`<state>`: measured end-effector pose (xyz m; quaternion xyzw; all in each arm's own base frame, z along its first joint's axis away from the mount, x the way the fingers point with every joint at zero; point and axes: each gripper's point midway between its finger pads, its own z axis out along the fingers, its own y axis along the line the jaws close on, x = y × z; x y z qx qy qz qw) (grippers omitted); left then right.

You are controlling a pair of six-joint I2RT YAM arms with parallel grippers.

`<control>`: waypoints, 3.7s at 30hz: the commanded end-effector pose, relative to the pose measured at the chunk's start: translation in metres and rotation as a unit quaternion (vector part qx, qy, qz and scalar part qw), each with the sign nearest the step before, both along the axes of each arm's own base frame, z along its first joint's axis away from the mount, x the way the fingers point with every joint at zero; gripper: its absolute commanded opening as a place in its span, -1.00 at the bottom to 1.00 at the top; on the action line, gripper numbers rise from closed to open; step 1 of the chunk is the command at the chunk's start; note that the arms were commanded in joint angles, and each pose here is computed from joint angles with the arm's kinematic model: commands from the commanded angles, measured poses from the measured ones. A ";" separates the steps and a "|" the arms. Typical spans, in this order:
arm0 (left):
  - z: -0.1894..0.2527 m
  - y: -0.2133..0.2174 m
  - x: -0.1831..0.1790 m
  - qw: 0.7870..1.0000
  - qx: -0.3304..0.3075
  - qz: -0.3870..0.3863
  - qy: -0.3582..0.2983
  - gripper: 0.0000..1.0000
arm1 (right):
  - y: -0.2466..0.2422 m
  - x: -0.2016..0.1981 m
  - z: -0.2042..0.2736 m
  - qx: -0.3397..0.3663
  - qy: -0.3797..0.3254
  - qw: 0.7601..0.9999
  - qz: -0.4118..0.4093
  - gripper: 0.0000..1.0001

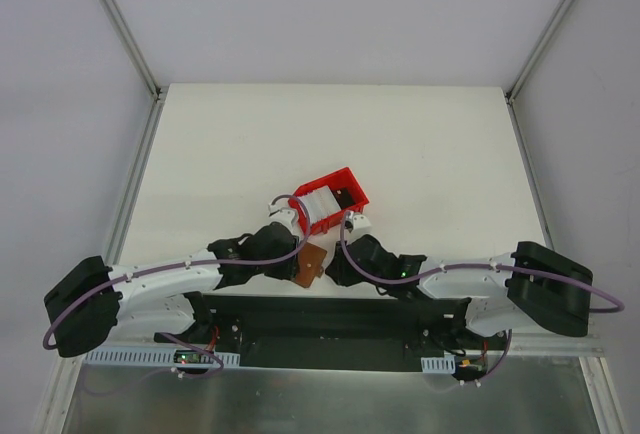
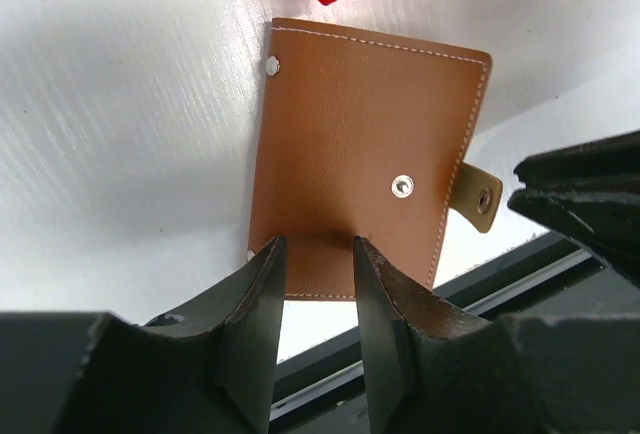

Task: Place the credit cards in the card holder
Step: Close the card holder at the center of the board.

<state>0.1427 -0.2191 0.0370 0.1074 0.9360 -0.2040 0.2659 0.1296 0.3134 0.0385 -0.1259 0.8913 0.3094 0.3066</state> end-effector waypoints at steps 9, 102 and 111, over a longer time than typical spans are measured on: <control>-0.031 0.016 -0.012 0.999 0.040 -0.012 0.027 -0.27 | 0.027 -0.004 0.018 0.032 -0.007 0.999 0.024 -0.62; -0.026 0.003 -0.026 0.993 -0.021 0.087 0.076 0.12 | 0.028 0.016 0.013 0.002 -0.012 1.000 0.027 -0.54; -0.016 0.005 -0.017 0.996 -0.010 0.088 0.032 0.27 | 0.010 0.021 0.019 0.006 -0.023 1.000 0.012 -0.55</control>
